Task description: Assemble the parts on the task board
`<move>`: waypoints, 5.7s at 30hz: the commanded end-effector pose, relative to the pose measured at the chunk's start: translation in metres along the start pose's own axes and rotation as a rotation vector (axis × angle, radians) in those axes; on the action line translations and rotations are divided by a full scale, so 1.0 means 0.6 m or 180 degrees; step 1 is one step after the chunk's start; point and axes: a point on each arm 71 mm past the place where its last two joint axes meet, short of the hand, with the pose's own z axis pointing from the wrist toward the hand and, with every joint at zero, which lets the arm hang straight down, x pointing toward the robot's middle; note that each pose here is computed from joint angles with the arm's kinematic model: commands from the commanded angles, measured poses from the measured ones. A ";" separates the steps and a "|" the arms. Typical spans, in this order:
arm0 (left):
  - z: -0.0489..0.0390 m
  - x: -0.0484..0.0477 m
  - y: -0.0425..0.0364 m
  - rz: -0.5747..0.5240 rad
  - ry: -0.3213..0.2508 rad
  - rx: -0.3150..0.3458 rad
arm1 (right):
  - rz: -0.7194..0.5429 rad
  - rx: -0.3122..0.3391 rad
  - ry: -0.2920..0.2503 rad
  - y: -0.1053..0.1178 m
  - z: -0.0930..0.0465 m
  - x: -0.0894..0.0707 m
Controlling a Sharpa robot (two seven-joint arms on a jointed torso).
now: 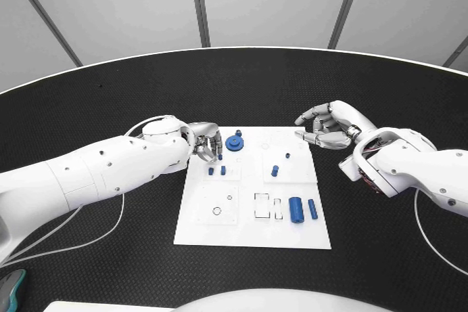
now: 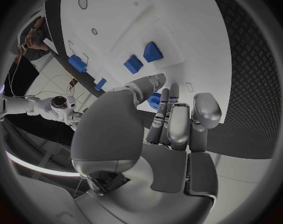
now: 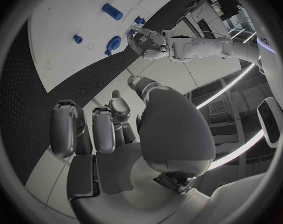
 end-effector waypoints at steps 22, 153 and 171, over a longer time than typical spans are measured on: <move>-0.081 -0.026 0.122 -0.2933 -0.0448 0.0105 | -0.1859 -0.0095 0.0553 -0.023 0.018 0.014; -0.121 -0.028 0.104 -0.4744 -0.0166 0.0775 | -0.1880 -0.1241 0.0680 0.164 0.008 0.157; -0.099 -0.028 0.082 -0.4739 -0.0071 0.0871 | -0.1697 -0.1401 0.1100 0.174 0.014 0.276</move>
